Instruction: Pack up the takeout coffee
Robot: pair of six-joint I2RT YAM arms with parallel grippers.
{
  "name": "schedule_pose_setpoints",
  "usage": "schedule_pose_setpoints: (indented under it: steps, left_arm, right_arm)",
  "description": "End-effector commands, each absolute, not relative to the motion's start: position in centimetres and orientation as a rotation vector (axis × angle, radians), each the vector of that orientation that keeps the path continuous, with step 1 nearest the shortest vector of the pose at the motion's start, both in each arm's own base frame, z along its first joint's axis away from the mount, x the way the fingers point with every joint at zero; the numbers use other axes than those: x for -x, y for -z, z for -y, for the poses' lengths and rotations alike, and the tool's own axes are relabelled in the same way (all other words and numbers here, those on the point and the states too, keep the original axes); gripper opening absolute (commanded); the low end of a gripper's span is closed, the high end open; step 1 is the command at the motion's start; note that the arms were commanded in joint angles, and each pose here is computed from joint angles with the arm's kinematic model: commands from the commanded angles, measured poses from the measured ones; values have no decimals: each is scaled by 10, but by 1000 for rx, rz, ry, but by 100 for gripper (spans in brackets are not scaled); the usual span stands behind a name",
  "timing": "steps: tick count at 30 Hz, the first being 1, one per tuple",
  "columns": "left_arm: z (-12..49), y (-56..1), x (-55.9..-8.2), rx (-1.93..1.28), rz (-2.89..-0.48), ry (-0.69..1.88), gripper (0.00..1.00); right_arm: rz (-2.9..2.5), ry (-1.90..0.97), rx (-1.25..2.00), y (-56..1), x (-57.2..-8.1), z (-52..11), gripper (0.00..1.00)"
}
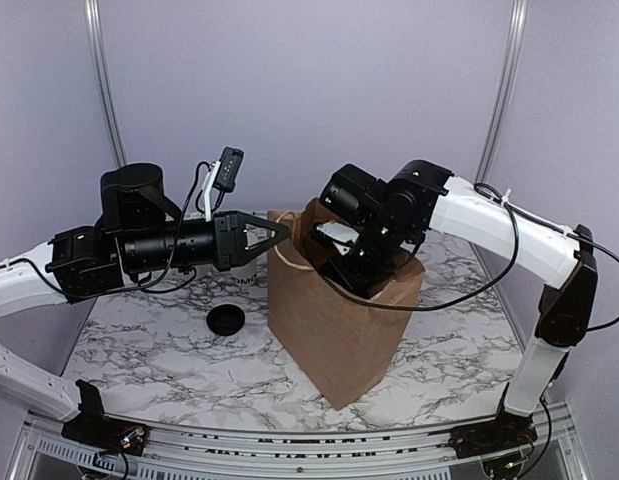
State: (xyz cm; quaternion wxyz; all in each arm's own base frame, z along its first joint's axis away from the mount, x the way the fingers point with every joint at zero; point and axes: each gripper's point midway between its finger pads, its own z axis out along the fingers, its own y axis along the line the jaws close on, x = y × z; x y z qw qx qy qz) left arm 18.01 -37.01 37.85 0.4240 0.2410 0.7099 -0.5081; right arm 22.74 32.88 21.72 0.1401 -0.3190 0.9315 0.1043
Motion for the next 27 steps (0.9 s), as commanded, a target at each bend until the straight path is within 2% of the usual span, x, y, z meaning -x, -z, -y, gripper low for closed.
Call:
schedule_pose_setpoints:
  steps: [1, 27]
  left_arm:
    - [359, -376, -179, -597, -1771, 1242, 0]
    - [337, -368, -194, -474, -1794, 1135, 0]
  right_arm:
    - [-2680, -334, 930, -226, -232, -331, 52]
    - [-2761, -183, 1027, -177, -208, -314, 51]
